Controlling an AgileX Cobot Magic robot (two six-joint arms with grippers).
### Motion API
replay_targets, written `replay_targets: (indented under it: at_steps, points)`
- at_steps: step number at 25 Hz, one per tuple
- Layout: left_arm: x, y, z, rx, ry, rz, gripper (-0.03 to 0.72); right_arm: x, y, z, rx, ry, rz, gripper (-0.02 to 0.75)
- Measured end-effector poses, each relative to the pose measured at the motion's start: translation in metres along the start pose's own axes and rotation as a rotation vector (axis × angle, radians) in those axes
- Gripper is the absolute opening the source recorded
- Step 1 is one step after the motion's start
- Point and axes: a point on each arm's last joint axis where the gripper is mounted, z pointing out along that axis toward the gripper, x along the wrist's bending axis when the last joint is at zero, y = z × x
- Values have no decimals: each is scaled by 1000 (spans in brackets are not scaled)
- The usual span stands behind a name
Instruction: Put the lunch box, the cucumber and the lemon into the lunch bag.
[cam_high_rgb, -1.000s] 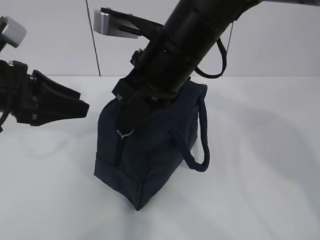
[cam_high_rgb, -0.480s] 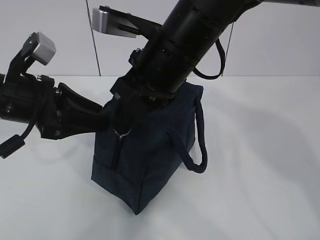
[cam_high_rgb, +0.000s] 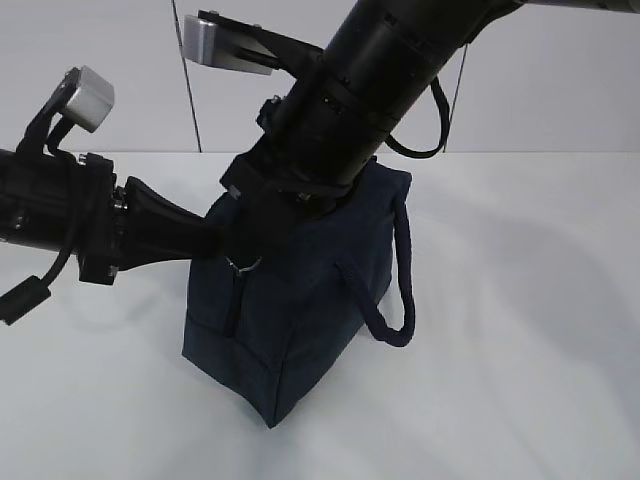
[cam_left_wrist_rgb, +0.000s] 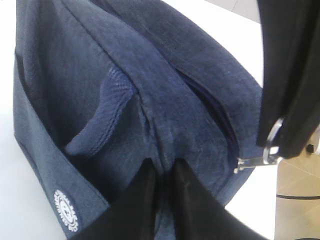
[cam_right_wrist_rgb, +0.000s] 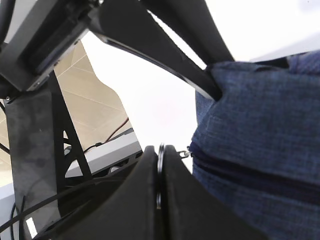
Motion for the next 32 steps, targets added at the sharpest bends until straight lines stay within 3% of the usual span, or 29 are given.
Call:
replay_targets:
  at_steps: [13,26,32]
  points:
    - [-2,1,0,-12,-27,-5,15,2,8,-11,-17,-44,-24,20]
    - [-2,1,0,-18,-30,-9,14,-13,10,-13,-38,-207,37,20]
    - [-2,1,1,-22,-32,-12,14,-15,12,-14,-60,-235,42,20]
